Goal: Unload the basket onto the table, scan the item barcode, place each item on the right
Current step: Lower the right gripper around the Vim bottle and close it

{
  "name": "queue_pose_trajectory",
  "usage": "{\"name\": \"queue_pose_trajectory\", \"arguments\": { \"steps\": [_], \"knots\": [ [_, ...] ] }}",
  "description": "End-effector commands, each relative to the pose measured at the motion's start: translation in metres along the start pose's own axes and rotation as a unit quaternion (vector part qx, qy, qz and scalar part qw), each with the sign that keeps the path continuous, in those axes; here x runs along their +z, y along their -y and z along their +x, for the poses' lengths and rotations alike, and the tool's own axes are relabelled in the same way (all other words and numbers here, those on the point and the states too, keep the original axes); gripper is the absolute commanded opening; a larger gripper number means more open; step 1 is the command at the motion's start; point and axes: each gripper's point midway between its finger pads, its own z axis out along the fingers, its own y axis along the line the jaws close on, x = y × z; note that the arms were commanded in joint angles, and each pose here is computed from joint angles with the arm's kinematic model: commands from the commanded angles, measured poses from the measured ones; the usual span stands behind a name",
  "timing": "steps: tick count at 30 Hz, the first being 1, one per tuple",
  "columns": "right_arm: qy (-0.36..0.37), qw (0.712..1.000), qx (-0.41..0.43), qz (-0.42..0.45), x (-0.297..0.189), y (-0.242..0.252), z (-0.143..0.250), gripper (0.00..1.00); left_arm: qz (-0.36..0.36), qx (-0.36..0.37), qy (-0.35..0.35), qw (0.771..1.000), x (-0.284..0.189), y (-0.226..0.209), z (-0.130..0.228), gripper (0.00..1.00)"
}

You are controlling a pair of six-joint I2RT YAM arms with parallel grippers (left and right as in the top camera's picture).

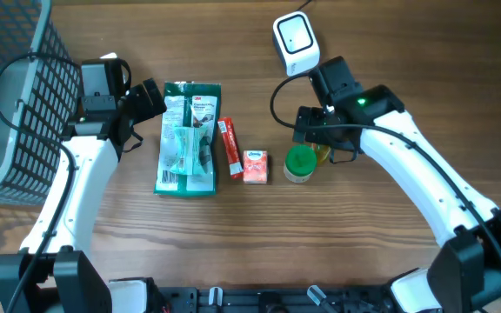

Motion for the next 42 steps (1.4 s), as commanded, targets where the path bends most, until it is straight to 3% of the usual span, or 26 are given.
{"name": "queue_pose_trajectory", "arguments": {
  "steps": [1, 5, 18, 23, 26, 29, 32, 42],
  "knots": [
    [0.002, 1.0, 0.007, 0.014, 0.004, 0.002, -0.003, 0.93, -0.004, 0.003, 0.008, 1.0, -0.002, -0.002, -0.005, 1.0],
    [0.01, 1.0, 0.008, 0.018, 0.004, 0.003, -0.006, 0.72, -0.004, 0.003, 0.008, 1.0, -0.002, -0.002, -0.005, 1.0],
    [-0.003, 0.999, -0.019, 0.036, 0.016, 0.007, -0.003, 0.69, -0.004, 0.003, 0.008, 1.0, -0.002, -0.002, -0.005, 1.0],
    [0.001, 0.999, -0.021, 0.039, 0.016, 0.008, -0.005, 0.58, -0.004, 0.003, 0.008, 1.0, -0.002, -0.002, -0.005, 1.0],
    [0.003, 0.999, -0.016, 0.042, 0.016, 0.011, -0.007, 0.58, -0.004, 0.003, 0.008, 1.0, -0.002, -0.002, -0.005, 1.0],
    [0.004, 0.999, -0.011, 0.042, 0.016, 0.013, -0.009, 0.72, -0.004, 0.003, 0.008, 1.0, -0.002, -0.002, -0.005, 1.0],
    [0.004, 0.999, -0.009, 0.042, 0.018, 0.013, -0.01, 0.63, -0.004, 0.003, 0.008, 1.0, -0.002, -0.002, -0.005, 1.0],
    [-0.001, 0.999, 0.003, 0.043, 0.018, 0.014, -0.007, 0.63, -0.004, 0.003, 0.008, 1.0, -0.002, -0.002, -0.005, 1.0]
  ]
}}
